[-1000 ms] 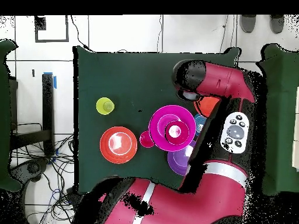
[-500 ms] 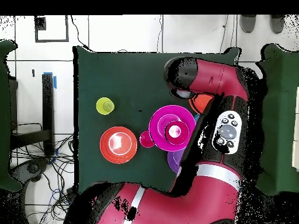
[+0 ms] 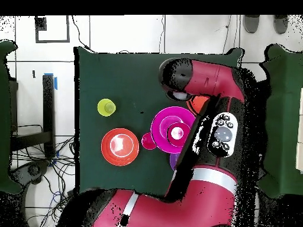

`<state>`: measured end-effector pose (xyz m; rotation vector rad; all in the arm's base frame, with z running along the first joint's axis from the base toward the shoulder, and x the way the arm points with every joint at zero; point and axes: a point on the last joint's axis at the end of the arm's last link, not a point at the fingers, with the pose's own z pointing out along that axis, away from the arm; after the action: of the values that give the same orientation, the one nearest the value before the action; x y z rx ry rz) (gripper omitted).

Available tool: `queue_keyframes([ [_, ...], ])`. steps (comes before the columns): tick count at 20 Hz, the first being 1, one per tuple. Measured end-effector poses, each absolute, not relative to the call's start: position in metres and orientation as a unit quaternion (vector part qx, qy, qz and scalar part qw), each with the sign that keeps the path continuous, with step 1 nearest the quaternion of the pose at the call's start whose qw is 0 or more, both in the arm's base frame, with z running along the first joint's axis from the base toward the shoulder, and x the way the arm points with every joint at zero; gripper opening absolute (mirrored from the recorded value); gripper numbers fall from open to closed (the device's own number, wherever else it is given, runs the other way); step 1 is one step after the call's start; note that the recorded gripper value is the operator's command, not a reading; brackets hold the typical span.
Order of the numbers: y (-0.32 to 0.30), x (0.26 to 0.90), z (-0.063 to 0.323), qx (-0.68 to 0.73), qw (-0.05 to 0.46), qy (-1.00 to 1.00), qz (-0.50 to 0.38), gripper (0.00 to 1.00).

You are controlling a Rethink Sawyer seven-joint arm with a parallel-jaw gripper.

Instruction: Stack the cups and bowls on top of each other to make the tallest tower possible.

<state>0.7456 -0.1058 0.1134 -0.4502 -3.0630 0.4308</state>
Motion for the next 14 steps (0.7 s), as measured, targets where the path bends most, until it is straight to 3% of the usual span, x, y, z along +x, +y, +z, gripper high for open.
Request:
queue_keyframes([
  [14,-0.0964,0.7434,0.1233,-0.141,0.014,-0.980,0.137,0.00],
])
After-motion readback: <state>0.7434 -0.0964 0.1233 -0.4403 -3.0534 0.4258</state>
